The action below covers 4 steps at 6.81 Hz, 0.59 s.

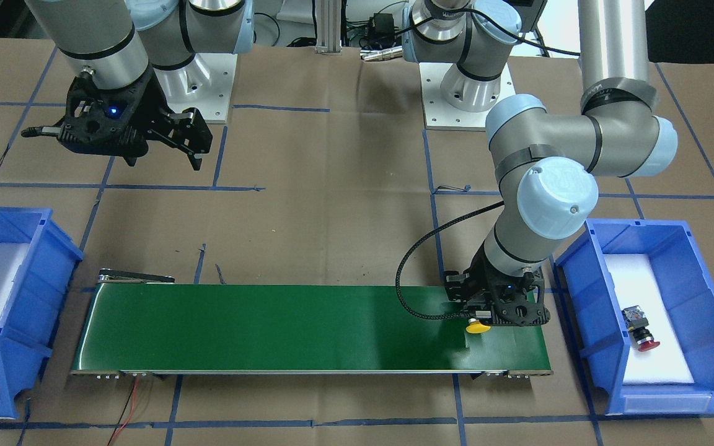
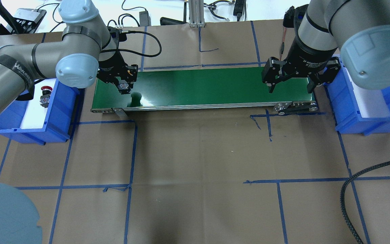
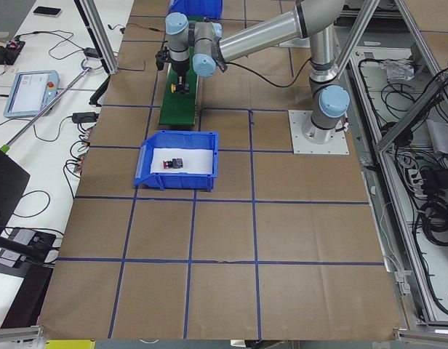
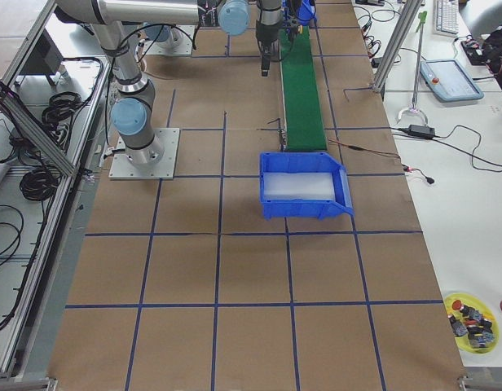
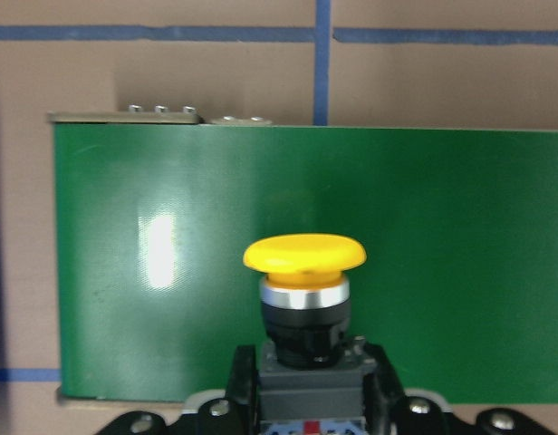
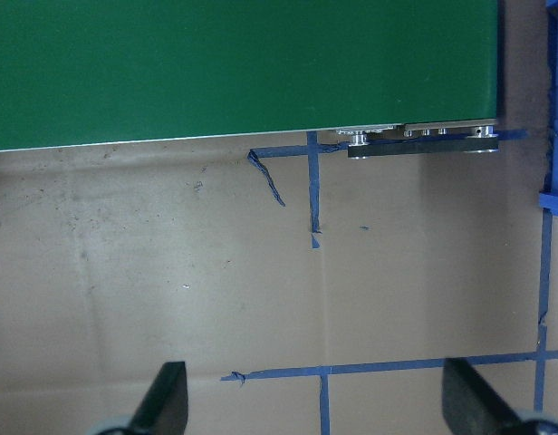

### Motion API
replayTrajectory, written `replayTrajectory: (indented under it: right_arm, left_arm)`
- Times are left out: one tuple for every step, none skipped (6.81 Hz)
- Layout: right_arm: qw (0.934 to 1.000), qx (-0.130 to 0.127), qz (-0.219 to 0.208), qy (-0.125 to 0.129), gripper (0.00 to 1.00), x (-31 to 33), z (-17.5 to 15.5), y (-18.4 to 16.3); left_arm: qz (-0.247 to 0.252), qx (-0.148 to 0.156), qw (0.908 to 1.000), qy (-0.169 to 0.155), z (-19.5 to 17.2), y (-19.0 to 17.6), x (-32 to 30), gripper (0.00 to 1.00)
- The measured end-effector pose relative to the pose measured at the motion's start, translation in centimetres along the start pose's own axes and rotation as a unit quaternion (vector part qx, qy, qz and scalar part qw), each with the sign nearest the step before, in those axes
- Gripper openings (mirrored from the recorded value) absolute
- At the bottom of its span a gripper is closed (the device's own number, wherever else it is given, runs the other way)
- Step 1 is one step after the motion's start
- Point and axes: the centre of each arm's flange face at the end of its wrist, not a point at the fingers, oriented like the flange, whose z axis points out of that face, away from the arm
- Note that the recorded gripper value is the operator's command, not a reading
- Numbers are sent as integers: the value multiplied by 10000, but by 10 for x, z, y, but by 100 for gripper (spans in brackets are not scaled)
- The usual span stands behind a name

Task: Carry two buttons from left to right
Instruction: 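Carry the yellow button onto the conveyor belt and release it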

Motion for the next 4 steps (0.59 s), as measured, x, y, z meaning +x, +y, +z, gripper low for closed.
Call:
replayTrajectory:
  right_arm:
    - [10000,-1,0,0,100,0,0,0]
    - [10000,0,0,0,100,0,0,0]
    - [10000,1,0,0,100,0,0,0]
    - [10000,1,0,0,100,0,0,0]
  left_arm:
    - [7,73,10000,-6,18,3,1,25]
    - [6,155,9999,-17,28,7,1,76]
    - [2,205,9998,-22,30,9,1,100]
    - [-30,264,9996,-25,27,7,1,100]
